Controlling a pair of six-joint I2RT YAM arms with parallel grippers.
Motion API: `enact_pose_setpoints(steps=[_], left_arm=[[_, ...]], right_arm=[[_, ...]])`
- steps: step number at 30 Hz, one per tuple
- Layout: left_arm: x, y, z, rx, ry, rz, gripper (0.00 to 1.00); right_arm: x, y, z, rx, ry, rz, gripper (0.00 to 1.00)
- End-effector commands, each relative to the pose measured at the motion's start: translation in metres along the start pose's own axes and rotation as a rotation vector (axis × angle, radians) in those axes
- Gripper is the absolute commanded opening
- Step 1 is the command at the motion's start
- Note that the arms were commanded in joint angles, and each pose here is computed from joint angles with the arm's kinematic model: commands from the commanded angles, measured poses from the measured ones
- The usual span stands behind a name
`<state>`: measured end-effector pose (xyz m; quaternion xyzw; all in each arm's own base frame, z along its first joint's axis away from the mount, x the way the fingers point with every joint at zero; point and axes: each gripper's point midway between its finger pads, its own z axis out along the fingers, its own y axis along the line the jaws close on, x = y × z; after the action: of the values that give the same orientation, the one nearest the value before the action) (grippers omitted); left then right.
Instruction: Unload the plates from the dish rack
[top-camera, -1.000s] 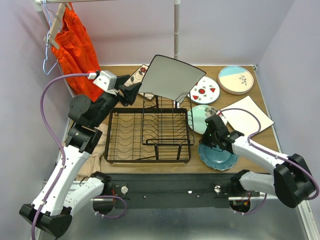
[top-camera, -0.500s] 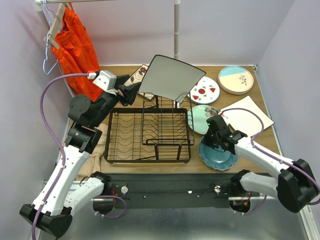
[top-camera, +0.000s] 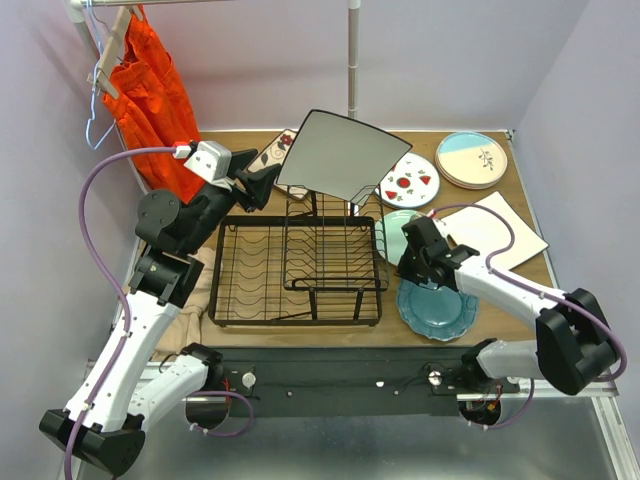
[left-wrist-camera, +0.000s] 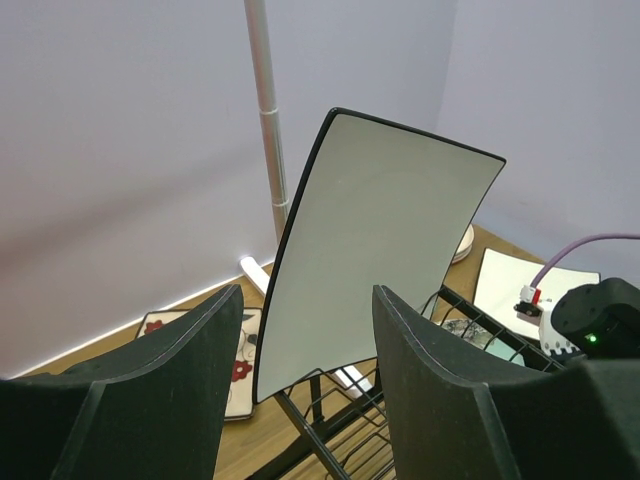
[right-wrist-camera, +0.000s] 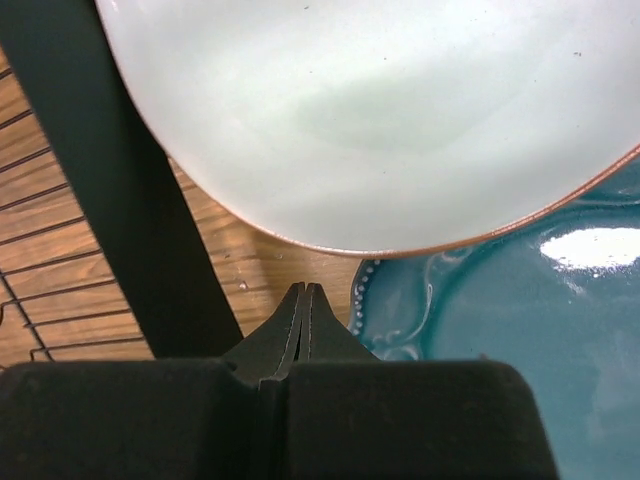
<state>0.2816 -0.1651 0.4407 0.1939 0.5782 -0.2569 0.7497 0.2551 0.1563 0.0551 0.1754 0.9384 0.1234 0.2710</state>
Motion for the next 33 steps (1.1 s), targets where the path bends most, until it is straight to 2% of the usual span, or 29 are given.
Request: enact_pose_setpoints(steps=[1,14,33], left_arm=[[-0.008,0.0,-0.003,-0.003,-0.031,0.008,0.64],[-0.007,0.0,-0.003,0.0,-0.032,0.008,0.64],[-0.007,-0.001,-0.002,0.008,-0.033,0.004,0.64]], right_arm=[[-0.005,-0.002,0.011,0.026,-0.04,-0.021,0.01],[0.01,-0.038,0.022,0.137,-0.045,-0.058,0.01],[0.021,-0.062,-0.003,0.164,-0.04,-0.053,0.01]])
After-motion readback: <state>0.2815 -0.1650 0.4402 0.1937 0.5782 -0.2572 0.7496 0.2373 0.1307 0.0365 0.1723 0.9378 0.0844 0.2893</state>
